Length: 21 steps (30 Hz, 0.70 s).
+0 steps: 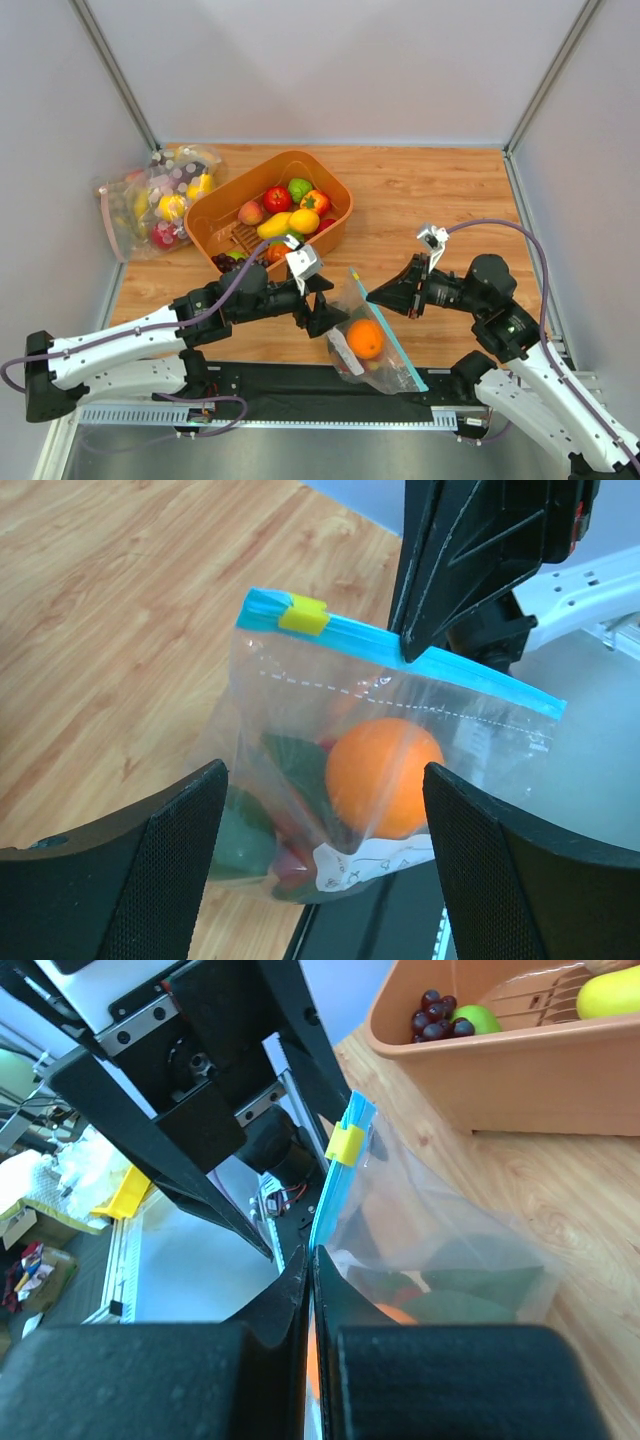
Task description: Open the zip-top bag and remove the fake food
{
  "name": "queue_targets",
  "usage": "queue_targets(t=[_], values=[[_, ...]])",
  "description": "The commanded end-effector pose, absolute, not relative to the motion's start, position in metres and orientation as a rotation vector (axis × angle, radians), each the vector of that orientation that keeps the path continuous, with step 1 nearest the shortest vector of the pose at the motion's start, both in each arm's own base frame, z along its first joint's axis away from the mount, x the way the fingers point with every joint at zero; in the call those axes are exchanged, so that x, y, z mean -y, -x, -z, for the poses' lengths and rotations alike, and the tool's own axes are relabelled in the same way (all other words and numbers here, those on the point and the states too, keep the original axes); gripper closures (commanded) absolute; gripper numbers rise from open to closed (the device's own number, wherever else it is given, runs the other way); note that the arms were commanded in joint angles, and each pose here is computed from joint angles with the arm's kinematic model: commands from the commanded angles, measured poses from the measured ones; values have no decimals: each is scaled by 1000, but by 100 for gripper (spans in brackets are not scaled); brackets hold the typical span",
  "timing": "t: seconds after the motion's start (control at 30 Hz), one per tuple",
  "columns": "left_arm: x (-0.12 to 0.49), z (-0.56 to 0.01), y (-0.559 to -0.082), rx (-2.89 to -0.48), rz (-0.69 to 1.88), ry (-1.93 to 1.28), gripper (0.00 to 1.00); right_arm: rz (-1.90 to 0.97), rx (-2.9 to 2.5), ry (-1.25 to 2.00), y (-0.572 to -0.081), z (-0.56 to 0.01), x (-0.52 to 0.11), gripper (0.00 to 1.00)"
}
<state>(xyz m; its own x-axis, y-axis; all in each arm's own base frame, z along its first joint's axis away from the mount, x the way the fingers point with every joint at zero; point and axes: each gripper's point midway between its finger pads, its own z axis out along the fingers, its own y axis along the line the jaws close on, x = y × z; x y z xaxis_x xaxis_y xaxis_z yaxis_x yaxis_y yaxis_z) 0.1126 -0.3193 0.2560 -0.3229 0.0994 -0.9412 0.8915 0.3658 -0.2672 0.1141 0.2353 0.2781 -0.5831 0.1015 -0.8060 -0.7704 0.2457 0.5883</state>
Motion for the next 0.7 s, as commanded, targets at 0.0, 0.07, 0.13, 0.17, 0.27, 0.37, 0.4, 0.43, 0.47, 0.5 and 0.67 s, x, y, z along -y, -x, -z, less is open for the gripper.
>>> queue_targets(t=[0.0, 0.07, 0.13, 0.17, 0.27, 0.37, 0.4, 0.43, 0.47, 0.5, 0.67], values=[[335, -298, -106, -1531, 1196, -895, 14, -1491, -1686, 686, -97, -305, -234, 100], [336, -297, -108, -1534, 1197, -891, 13, -1501, -1684, 699, -94, -307, -234, 100], [338, -298, -111, -1535, 1197, -888, 14, -1507, -1676, 716, -91, -310, -233, 100], [340, -297, -110, -1535, 1206, -897, 14, -1510, -1681, 720, -90, -309, -233, 100], [344, -296, -108, -1530, 1232, -907, 14, -1532, -1667, 751, -84, -312, -233, 100], [348, -294, -110, -1535, 1243, -902, 14, -1547, -1652, 763, -80, -316, -232, 100], [350, -294, -109, -1536, 1257, -900, 14, -1562, -1643, 784, -75, -318, -232, 100], [350, -295, -109, -1532, 1264, -894, 14, -1562, -1643, 784, -75, -318, -232, 100], [352, -295, -106, -1527, 1283, -906, 18, -1560, -1647, 786, -74, -319, -231, 100], [354, -297, -105, -1515, 1298, -908, 23, -1554, -1649, 786, -75, -318, -230, 100], [356, -289, -92, -1528, 1372, -946, 76, -1501, -1689, 771, -78, -310, -227, 100]])
